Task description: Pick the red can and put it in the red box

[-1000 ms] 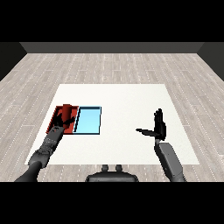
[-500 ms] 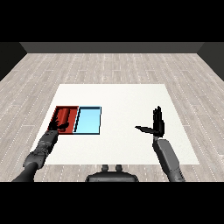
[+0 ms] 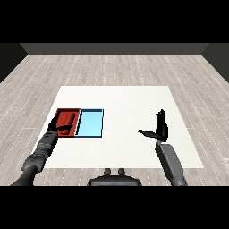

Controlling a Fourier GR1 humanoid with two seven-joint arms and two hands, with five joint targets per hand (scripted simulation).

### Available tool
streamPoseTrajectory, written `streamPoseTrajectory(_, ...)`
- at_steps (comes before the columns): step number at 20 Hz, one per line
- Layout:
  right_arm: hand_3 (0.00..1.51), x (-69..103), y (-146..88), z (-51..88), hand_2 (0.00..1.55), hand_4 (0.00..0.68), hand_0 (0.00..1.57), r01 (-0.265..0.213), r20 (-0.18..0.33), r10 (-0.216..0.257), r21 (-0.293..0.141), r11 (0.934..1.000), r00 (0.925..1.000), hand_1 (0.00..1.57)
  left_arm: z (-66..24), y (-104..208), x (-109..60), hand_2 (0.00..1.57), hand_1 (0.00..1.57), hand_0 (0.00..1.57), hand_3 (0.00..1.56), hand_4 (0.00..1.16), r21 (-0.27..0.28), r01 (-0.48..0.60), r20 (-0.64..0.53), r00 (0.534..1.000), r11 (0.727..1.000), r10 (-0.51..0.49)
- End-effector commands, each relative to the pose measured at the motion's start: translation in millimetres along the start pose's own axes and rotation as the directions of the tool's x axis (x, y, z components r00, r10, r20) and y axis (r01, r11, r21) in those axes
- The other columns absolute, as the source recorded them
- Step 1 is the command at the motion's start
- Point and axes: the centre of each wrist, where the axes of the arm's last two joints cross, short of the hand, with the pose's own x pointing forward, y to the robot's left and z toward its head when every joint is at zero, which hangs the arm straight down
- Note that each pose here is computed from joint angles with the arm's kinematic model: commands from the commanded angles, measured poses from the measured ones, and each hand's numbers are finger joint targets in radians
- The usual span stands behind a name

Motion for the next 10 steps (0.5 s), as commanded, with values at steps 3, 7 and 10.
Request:
streamPoseTrajectory(3, 0.0, 6.1, -9, -4.0, 0.0, 0.0, 0.0, 0.016, 0.045, -0.019, 0.048, 0.9987, 0.9988, 0.0, -8.2, 18, 32.0, 1.13, 1.16, 1.16, 0.0, 0.0, -0.026, -0.215, 0.265, 0.94, 0.976, 0.214)
streamPoseTrajectory(7, 0.0, 11.7, -4, -10.0, 0.0, 0.0, 0.0, 0.048, 0.028, -0.051, 0.079, 0.9957, 0.9983, 0.0, -7.1, 21, 42.2, 0.0, 0.22, 0.22, 0.0, 0.0, -0.195, -0.341, 0.415, 0.821, 0.92, 0.392)
streamPoseTrajectory(10, 0.0, 7.1, -23, 5.1, 0.0, 0.0, 0.0, 0.051, 0.043, -0.055, 0.103, 0.9934, 0.9975, 0.0, 12.6, -22, 46.1, 0.0, 0.0, 0.0, 0.0, 0.0, -0.296, -0.387, 0.485, 0.727, 0.873, 0.486)
